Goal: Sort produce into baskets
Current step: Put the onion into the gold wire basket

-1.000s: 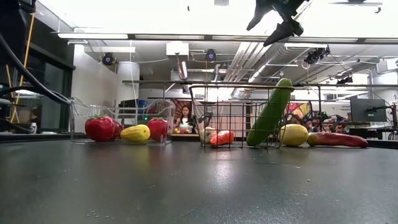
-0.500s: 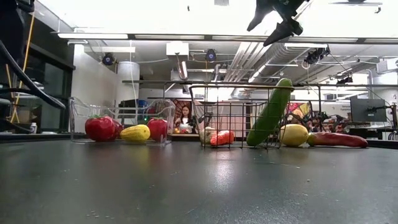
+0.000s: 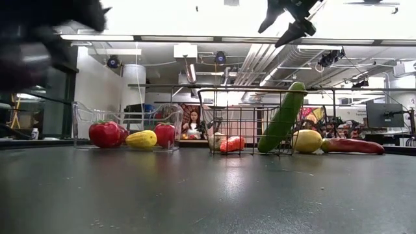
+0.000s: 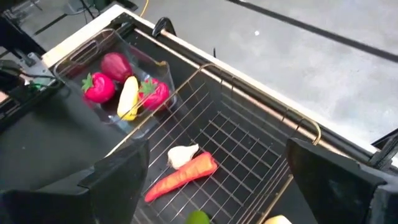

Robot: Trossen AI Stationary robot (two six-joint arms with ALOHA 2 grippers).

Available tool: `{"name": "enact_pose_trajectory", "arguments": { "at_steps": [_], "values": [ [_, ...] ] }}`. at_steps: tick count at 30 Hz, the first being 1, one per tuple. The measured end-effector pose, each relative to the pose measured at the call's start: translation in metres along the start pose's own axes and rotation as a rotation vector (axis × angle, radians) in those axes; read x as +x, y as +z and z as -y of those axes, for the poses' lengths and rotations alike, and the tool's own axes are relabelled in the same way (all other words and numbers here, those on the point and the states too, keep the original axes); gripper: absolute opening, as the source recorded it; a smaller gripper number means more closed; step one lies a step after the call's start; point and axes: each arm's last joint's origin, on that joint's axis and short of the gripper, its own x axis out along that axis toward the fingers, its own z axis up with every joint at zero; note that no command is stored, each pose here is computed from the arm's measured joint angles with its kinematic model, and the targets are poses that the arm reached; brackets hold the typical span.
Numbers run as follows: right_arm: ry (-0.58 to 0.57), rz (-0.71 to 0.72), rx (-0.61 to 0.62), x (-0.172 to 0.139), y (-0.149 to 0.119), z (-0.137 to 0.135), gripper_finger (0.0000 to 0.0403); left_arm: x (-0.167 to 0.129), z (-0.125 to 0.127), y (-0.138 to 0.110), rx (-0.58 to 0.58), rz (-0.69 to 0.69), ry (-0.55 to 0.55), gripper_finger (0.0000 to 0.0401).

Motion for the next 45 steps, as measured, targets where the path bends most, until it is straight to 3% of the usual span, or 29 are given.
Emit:
{"name": "enact_pose_trajectory", "arguments": {
  "at_steps": [4, 9, 15, 19, 22, 28, 38, 45],
  "values": [
    [-0.006, 0.018, 0.005, 0.0, 0.001, 0.0, 0.0367, -0.042, -0.03, 0.016, -0.08, 0.326, 0.181, 0.0257],
    [-0.015, 0.038, 0.023, 0.0, 0.003, 0.0, 0.0367, -0.073, -0.089, 0.033, -0.229, 0.551, 0.447, 0.0281],
    [-0.003, 0.065, 0.062, 0.0, 0.006, -0.001, 0.0367, -0.093, -0.164, 0.059, -0.426, 0.675, 0.5, 0.0285],
    [-0.002, 0.064, 0.085, 0.0, 0.005, -0.001, 0.0367, -0.098, -0.195, 0.06, -0.592, 0.716, 0.527, 0.0287],
    [0.001, 0.059, 0.083, 0.0, 0.005, -0.001, 0.0367, -0.099, -0.203, 0.057, -0.667, 0.712, 0.527, 0.0288],
    [-0.003, 0.04, 0.076, 0.0, 0.003, -0.001, 0.0367, -0.099, -0.206, 0.061, -0.644, 0.729, 0.426, 0.0294],
    [0.004, 0.022, 0.045, 0.0, 0.002, -0.001, 0.0367, -0.059, -0.208, 0.059, -0.649, 0.565, 0.259, 0.0386],
    [0.024, 0.013, 0.052, 0.0, 0.002, -0.001, 0.0367, -0.058, -0.204, 0.058, -0.635, 0.555, 0.258, 0.0399]
  ]
}}
